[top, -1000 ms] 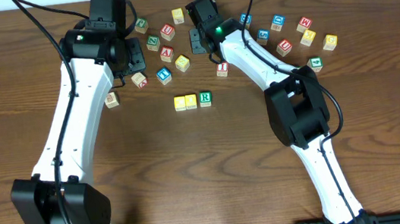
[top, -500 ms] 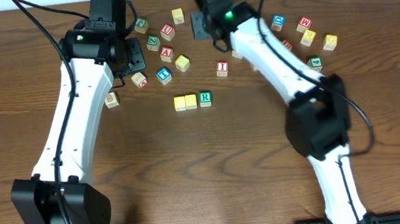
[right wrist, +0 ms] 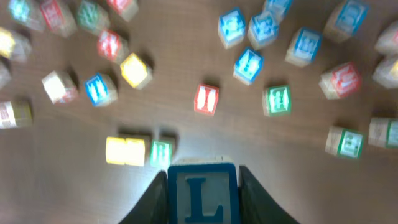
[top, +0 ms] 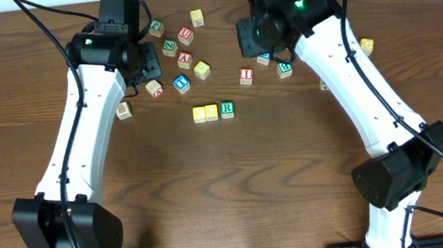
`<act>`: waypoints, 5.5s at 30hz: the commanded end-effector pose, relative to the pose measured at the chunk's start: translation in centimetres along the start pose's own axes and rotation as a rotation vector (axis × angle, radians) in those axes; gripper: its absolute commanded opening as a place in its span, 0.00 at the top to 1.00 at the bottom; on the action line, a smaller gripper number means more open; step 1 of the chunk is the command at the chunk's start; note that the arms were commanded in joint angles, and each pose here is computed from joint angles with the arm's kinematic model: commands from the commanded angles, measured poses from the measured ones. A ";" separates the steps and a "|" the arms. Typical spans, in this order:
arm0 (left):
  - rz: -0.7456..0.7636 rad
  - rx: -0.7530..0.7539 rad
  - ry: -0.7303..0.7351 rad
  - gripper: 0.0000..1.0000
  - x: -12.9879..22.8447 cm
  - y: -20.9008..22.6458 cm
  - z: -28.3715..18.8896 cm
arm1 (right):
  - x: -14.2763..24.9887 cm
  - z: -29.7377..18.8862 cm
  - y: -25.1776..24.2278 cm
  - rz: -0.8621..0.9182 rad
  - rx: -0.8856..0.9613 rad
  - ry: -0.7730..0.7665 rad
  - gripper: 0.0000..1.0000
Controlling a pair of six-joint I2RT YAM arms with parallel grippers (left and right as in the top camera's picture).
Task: Spell out CORL
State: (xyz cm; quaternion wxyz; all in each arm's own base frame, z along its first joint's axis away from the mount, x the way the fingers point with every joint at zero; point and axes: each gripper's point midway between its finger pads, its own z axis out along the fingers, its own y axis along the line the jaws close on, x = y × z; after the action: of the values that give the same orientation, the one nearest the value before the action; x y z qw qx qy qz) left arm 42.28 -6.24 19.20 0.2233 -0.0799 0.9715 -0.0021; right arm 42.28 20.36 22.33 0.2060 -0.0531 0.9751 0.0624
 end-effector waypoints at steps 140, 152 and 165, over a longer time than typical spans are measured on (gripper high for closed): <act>0.002 0.002 -0.059 0.53 -1.2 0.1 -1.7 | 10.5 15.2 -1.9 0.154 0.087 0.147 0.85; 0.002 0.002 -0.059 0.53 -1.2 0.1 -1.7 | 13.4 15.8 -2.0 0.184 0.094 0.229 0.85; 0.002 0.002 -0.058 0.53 -1.2 0.1 -1.7 | 14.8 16.0 -0.4 0.163 0.053 0.264 0.84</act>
State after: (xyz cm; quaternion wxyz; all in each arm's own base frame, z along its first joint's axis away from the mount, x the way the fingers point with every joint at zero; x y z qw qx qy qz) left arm 42.43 -6.27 19.30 0.2268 -0.0799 0.9706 -0.0030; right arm 35.79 20.52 2.26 0.0806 0.0235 0.9956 0.0428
